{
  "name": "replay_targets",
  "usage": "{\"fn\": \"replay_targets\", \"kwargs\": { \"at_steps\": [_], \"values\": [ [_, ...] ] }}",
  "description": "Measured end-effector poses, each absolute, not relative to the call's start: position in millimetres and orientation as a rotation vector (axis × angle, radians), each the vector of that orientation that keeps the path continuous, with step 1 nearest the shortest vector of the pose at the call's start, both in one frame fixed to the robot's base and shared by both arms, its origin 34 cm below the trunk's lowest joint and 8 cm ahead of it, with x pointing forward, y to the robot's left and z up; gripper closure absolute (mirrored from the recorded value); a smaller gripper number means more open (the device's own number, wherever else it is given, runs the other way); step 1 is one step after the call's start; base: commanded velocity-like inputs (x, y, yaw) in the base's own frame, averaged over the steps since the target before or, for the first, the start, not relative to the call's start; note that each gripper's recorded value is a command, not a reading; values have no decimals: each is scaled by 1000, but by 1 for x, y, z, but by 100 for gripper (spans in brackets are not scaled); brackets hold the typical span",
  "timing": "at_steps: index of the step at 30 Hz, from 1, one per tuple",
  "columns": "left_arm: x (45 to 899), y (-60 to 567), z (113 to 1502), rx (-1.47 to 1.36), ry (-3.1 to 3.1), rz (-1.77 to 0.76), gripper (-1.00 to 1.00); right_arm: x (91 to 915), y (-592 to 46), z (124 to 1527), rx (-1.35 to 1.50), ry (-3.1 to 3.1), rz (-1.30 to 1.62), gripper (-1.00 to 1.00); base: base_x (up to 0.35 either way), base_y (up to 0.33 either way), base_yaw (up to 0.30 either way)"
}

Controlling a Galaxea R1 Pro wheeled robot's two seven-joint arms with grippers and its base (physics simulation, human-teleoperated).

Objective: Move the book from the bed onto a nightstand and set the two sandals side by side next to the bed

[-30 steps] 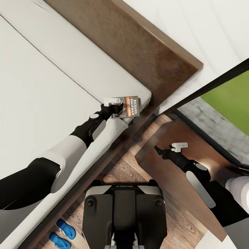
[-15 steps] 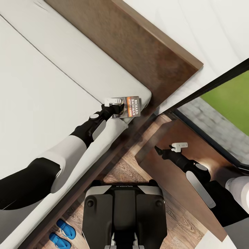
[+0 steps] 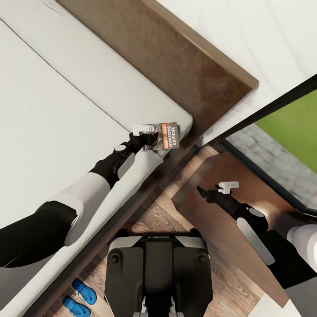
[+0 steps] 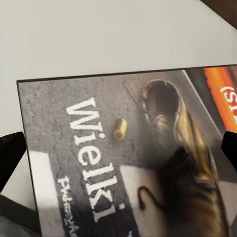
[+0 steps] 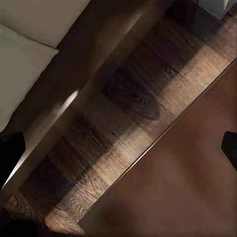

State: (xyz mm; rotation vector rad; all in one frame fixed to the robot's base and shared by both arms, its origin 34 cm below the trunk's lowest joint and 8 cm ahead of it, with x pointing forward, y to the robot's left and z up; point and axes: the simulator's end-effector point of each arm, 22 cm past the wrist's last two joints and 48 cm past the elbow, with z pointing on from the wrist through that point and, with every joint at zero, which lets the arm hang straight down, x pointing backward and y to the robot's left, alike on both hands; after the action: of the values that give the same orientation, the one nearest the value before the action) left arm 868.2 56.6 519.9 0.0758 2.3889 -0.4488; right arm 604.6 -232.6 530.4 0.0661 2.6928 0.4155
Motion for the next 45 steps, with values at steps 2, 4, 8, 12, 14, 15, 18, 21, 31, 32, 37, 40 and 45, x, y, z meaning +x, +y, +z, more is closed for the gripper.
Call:
{"fn": "replay_targets", "kwargs": {
  "at_steps": [2, 4, 8, 12, 14, 15, 18, 21, 31, 32, 37, 40, 45],
  "values": [
    [868, 58, 519, 73, 2390, -445, -100, 604, -233, 530, 66, 2693, 415, -100, 0, 0, 0],
    [869, 61, 519, 69, 2391, -439, -100, 604, -233, 530, 66, 2693, 415, -100, 0, 0, 0],
    [869, 64, 518, 62, 2393, -431, -100, 604, -233, 530, 66, 2693, 415, -100, 0, 0, 0],
    [869, 70, 516, 58, 2396, -416, -100, 604, -233, 530, 66, 2693, 415, -100, 0, 0, 0],
    [870, 74, 515, 53, 2399, -399, -100, 605, -233, 530, 66, 2693, 415, -100, 0, 0, 0],
    [870, 78, 514, 49, 2401, -383, -100, 605, -233, 530, 66, 2693, 415, -100, 0, 0, 0],
    [871, 88, 511, 36, 2409, -349, -100, 604, -233, 530, 66, 2694, 413, -100, 0, 0, 0],
    [874, 95, 512, 35, 2405, -332, -100, 604, -233, 531, 65, 2694, 414, -100, 0, 0, 0],
    [881, 111, 514, 22, 2393, -286, -100, 603, -233, 530, 61, 2699, 413, -100, 0, 0, 0],
    [883, 114, 515, 14, 2391, -271, -100, 603, -232, 530, 61, 2699, 414, -100, 0, 0, 0],
    [888, 128, 518, -41, 2390, -164, -100, 603, -233, 531, 60, 2698, 413, -100, 0, 0, 0],
    [886, 133, 520, -47, 2390, -136, -100, 602, -233, 534, 59, 2698, 413, -100, 0, 0, 0],
    [882, 134, 520, -42, 2403, -127, -100, 600, -233, 537, 58, 2698, 412, -100, 0, 0, 0]
  ]
}}
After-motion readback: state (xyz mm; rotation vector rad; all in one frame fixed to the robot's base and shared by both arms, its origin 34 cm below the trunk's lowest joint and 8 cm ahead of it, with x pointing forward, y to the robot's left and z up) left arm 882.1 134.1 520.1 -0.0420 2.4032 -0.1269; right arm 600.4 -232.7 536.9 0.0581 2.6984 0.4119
